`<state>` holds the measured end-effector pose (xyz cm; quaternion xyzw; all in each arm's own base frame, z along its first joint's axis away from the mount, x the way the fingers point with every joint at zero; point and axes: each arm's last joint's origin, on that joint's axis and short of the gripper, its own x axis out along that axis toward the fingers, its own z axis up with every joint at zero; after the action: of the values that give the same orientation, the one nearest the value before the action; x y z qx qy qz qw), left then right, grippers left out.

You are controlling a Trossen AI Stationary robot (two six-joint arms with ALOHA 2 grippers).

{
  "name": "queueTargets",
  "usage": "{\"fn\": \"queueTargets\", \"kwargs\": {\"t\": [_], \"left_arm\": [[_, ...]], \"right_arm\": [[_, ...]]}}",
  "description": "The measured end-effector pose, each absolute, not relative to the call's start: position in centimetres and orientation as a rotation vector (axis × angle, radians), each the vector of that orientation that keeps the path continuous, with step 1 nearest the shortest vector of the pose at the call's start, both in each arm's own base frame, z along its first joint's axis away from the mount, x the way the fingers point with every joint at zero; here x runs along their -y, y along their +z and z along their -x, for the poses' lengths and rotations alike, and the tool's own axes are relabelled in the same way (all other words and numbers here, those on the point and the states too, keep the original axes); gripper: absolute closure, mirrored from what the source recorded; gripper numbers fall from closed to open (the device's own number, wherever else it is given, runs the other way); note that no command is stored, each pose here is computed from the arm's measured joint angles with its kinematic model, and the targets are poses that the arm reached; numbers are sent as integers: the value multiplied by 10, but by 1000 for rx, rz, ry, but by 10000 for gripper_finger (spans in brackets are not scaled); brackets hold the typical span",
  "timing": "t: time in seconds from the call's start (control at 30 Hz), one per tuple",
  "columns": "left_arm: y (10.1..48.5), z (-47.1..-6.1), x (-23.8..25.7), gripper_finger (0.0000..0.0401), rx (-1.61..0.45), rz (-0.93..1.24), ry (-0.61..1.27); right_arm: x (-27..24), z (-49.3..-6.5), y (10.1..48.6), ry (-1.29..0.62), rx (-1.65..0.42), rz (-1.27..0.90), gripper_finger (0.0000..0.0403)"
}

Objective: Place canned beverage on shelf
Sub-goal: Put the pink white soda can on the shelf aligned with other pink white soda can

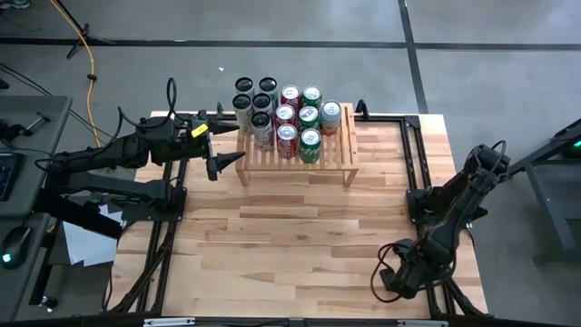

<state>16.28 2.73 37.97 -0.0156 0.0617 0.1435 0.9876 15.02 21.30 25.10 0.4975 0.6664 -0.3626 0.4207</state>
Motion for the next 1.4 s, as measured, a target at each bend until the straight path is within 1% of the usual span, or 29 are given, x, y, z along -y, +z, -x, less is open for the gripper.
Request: {"fn": "queueTargets", "kwargs": {"t": [0.4,0.7,0.8,0.9,1.0,1.13,1.27,1.4], "left_arm": [[380,-163,-27,27,-124,31,288],[380,-163,-27,27,-124,29,289],[380,-163,-27,27,-124,29,289],[380,-163,-27,27,-124,29,289],[380,-163,-27,27,-123,29,289],[380,-163,-27,27,-123,29,289],[380,-163,-28,27,-118,28,310],[382,-163,-28,27,-96,16,313]], "right_arm": [[-226,-161,226,-966,-1681,-1185,13],[-229,-164,217,-1002,-1676,-1161,16],[-228,-166,215,-1011,-1673,-1163,33],[-226,-168,215,-1010,-1676,-1163,72],[-224,-171,216,-958,-1712,-1141,119],[-217,-180,223,-806,-1754,-1099,122],[-199,-190,255,-545,-1722,-1097,122],[-165,-192,296,-434,-1601,-1119,122]]}}
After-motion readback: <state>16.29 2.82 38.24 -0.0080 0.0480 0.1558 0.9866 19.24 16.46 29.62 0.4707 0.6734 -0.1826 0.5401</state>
